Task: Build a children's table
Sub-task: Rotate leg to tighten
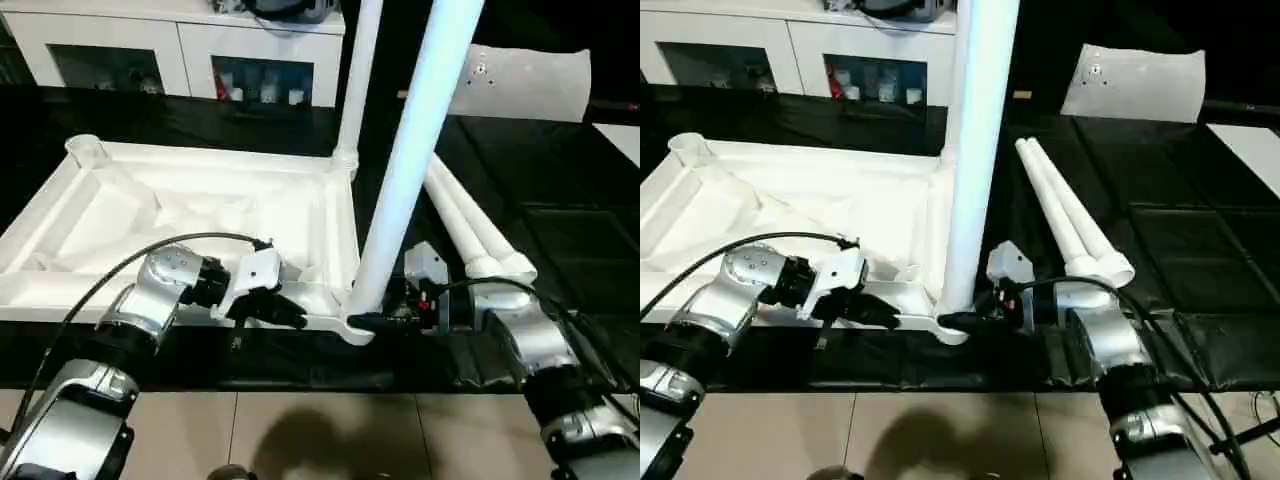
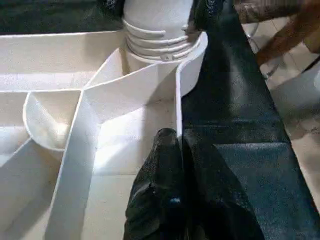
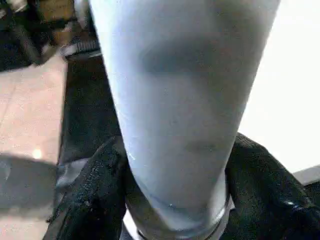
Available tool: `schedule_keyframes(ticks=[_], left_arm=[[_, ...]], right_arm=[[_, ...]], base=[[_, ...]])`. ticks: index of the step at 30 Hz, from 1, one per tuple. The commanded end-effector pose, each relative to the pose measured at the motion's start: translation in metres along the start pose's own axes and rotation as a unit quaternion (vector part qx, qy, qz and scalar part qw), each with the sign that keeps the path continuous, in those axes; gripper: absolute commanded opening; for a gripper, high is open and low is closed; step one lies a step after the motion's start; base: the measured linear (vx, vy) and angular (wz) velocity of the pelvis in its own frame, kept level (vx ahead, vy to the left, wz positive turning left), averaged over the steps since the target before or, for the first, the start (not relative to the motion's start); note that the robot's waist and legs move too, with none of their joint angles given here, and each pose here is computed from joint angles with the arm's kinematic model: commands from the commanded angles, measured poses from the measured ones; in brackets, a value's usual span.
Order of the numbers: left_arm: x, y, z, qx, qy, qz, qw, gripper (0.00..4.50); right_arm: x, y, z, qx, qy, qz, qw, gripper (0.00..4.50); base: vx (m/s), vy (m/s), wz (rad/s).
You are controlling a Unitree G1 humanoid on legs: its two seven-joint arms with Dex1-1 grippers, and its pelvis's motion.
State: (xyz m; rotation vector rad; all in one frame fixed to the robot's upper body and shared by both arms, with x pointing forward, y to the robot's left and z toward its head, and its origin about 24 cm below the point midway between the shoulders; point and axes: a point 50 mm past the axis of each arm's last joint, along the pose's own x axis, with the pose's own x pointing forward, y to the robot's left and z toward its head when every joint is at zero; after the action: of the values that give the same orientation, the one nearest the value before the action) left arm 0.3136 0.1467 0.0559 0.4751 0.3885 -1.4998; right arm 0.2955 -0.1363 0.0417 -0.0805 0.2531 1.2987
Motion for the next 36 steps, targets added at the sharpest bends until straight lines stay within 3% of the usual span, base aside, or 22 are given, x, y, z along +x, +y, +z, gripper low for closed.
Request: schedule_keyframes(ticks=[1,5,7,12,13,16,20,22,23,25,26,27,30,31,34,36], left_arm=[[0.024,0.004,0.006,-0.017,-0.006,0.051,0.999,0.0],[0.034,0.012,0.018,-0.037,-0.036,0.108,0.993,0.0],[0.048,0.021,0.039,-0.09,-0.094,0.173,0.976,0.0],[0.058,0.032,0.054,-0.132,-0.108,0.278,0.945,0.0],[0.059,0.036,0.059,-0.135,-0.111,0.314,0.933,0.0],[0.059,0.039,0.063,-0.126,-0.106,0.34,0.926,0.0],[0.061,0.036,0.067,-0.11,-0.094,0.337,0.93,0.0],[0.062,0.034,0.067,-0.108,-0.09,0.332,0.933,0.0],[0.061,0.033,0.066,-0.108,-0.089,0.327,0.935,0.0],[0.06,0.032,0.064,-0.107,-0.086,0.324,0.936,0.0],[0.058,0.031,0.061,-0.102,-0.082,0.32,0.938,0.0],[0.057,0.03,0.06,-0.1,-0.082,0.317,0.94,0.0],[0.051,0.026,0.051,-0.086,-0.076,0.299,0.947,0.0],[0.048,0.025,0.048,-0.085,-0.072,0.291,0.95,0.0],[0.043,0.024,0.041,-0.078,-0.068,0.279,0.955,0.0],[0.036,0.021,0.033,-0.063,-0.061,0.253,0.963,0.0]], right_arm=[[0.023,0.005,0.002,0.019,-0.018,-0.03,0.999,2.51],[0.039,0.003,0.003,0.047,-0.028,-0.089,0.994,2.25],[0.063,0.002,0.012,0.075,-0.056,-0.15,0.984,2.1],[0.092,0.002,0.021,0.113,-0.061,-0.208,0.97,2.01],[0.099,-0.003,0.023,0.143,-0.057,-0.25,0.956,2.01],[0.104,-0.006,0.025,0.161,-0.06,-0.284,0.943,2.0],[0.111,-0.003,0.031,0.16,-0.083,-0.296,0.938,2.0],[0.11,-0.003,0.032,0.163,-0.091,-0.3,0.936,2.0],[0.108,-0.003,0.032,0.165,-0.099,-0.302,0.934,2.35],[0.105,-0.005,0.033,0.17,-0.109,-0.309,0.929,2.35],[0.1,-0.009,0.032,0.175,-0.12,-0.319,0.924,2.35],[0.097,-0.01,0.032,0.176,-0.123,-0.324,0.921,2.77],[0.081,-0.016,0.031,0.166,-0.14,-0.33,0.919,2.88],[0.075,-0.018,0.031,0.16,-0.144,-0.326,0.921,3.19],[0.063,-0.02,0.03,0.142,-0.147,-0.31,0.928,3.31],[0.045,-0.019,0.028,0.103,-0.134,-0.269,0.948,3.47]], base=[[0.0,0.0,0.0],[0.0,0.0,0.0],[0.0,0.0,0.0],[0.0,0.0,0.0],[0.0,0.0,0.0],[0.0,0.0,0.0],[0.04,-0.011,0.02],[0.0,0.0,0.0],[0.0,0.0,0.0],[0.0,0.0,0.0],[0.0,0.0,0.0],[0.0,0.0,0.0],[0.0,0.0,0.0],[0.0,0.0,0.0],[0.0,0.0,0.0],[0.0,0.0,0.0]])
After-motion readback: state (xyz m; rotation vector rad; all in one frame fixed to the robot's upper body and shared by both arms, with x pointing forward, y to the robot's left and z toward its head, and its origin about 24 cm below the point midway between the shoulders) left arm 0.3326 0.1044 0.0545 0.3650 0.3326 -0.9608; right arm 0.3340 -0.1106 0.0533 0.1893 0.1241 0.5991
